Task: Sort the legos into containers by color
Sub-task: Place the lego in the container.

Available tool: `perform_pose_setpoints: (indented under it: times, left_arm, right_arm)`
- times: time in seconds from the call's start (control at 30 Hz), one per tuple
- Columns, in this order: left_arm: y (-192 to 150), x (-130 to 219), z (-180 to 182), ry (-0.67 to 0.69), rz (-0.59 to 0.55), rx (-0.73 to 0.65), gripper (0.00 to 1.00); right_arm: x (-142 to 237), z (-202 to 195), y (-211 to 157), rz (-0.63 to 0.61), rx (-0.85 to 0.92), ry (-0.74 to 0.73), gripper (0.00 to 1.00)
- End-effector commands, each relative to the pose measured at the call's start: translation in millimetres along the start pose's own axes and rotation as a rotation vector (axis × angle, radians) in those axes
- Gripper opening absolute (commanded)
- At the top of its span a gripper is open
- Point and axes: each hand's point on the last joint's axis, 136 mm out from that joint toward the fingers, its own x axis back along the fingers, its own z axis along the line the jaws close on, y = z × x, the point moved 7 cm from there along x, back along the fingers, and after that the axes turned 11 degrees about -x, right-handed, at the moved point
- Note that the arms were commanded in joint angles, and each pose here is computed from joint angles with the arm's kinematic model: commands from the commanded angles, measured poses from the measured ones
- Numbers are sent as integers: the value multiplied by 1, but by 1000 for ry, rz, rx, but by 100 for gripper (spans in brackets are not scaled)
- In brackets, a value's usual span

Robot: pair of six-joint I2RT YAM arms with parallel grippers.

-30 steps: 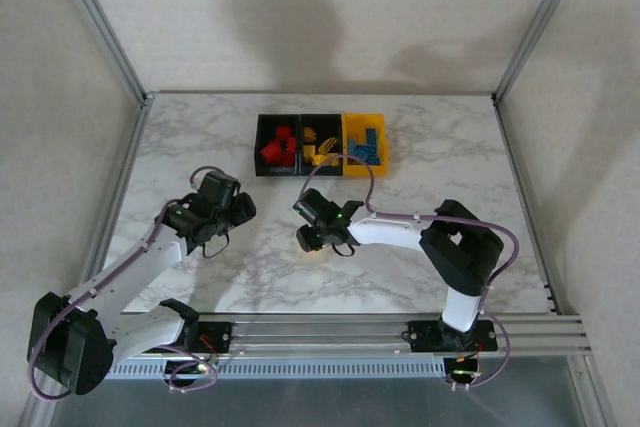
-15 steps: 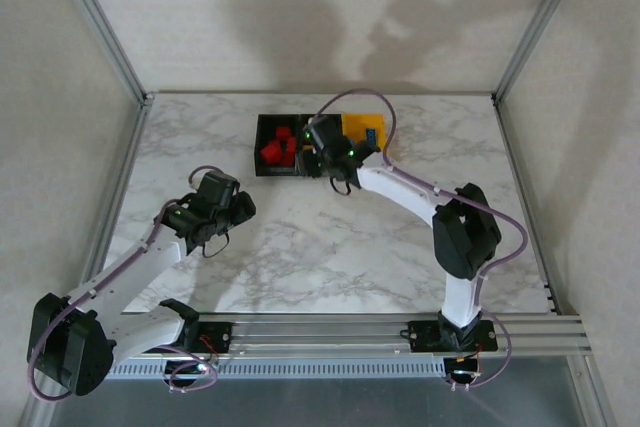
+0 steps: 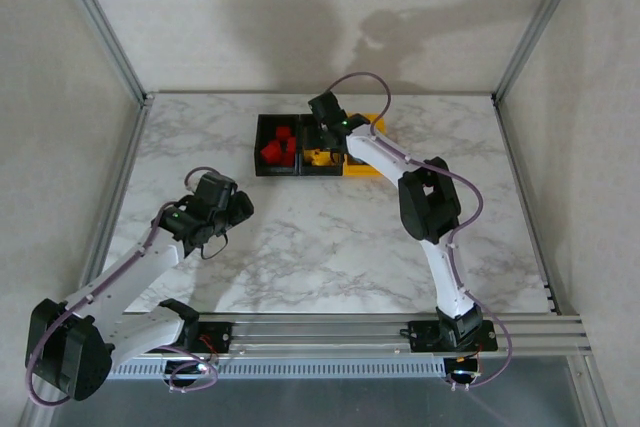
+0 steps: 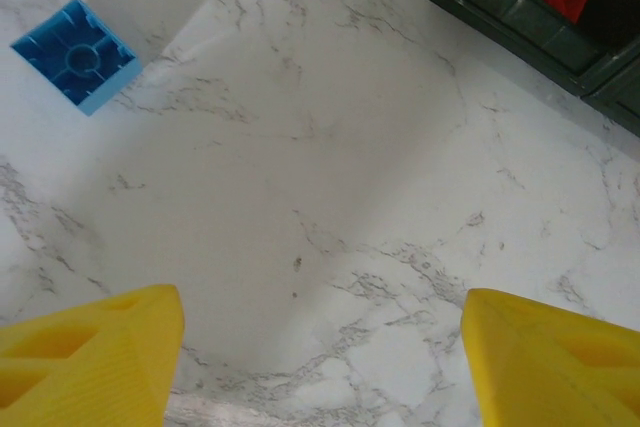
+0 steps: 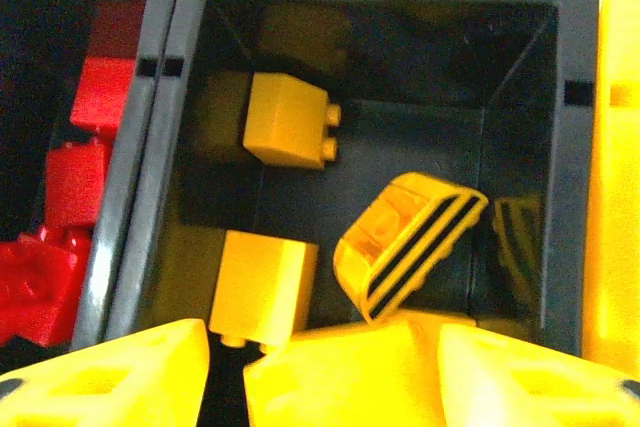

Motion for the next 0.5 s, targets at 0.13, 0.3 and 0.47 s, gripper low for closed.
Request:
perform_pose_setpoints:
  times: [0.13, 0.3, 0.47]
  left_arm:
    - [-1, -2, 21, 122, -32, 55, 81]
    - [5, -16, 33, 205, -38, 90, 88]
    - [14, -36, 43, 305, -48, 136, 91]
  right_arm:
    - [33, 14, 17, -51, -6, 76, 65]
    - [75, 20, 13, -111, 14, 148, 65]
    - [126, 15, 0, -165, 14, 210, 65]
